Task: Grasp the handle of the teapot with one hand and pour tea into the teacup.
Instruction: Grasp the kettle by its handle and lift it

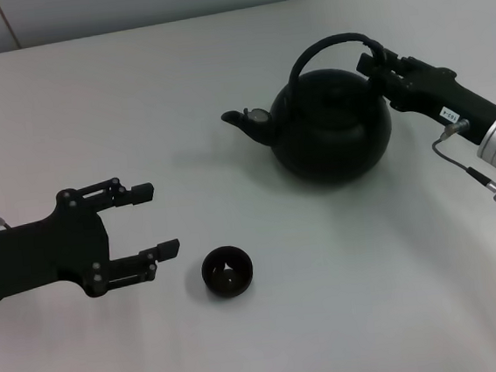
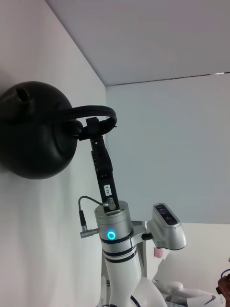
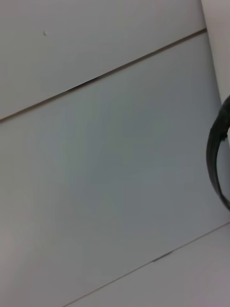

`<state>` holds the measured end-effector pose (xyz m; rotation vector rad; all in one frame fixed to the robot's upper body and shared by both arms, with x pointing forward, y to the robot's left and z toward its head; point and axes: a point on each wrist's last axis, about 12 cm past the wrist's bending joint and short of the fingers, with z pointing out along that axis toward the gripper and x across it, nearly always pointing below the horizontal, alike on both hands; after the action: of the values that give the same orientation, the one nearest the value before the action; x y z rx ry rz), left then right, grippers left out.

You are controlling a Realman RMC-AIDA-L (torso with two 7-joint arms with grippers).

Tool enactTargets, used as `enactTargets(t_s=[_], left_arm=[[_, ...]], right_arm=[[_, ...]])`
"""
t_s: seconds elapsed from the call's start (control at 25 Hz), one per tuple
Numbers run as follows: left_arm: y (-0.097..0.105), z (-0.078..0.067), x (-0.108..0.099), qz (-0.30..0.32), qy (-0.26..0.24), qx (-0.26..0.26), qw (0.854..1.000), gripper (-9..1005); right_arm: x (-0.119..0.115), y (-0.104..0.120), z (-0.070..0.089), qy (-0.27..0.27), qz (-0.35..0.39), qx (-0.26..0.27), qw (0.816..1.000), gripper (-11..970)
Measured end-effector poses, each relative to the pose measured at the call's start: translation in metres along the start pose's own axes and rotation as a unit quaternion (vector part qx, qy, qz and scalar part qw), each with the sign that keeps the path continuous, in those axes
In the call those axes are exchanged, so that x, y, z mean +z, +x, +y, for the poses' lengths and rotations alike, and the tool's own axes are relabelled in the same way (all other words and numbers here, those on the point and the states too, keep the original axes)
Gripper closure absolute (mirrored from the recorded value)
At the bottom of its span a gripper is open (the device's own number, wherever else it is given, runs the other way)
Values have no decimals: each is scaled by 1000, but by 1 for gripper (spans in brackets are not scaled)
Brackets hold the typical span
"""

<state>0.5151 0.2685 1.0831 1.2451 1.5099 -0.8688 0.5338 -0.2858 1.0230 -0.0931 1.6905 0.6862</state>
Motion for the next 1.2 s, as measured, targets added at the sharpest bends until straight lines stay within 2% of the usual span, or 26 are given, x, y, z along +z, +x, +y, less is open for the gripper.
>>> enactTargets(t_s=[0.32, 1.2], left_arm=[[-1, 1, 3, -2, 0, 3, 1000, 260], [-1, -1, 9, -11, -10, -2, 1000, 260]], right_arm=[[-2, -4, 0, -5, -12, -10, 1000, 757], [-3, -13, -3, -15, -25, -34, 999, 774]])
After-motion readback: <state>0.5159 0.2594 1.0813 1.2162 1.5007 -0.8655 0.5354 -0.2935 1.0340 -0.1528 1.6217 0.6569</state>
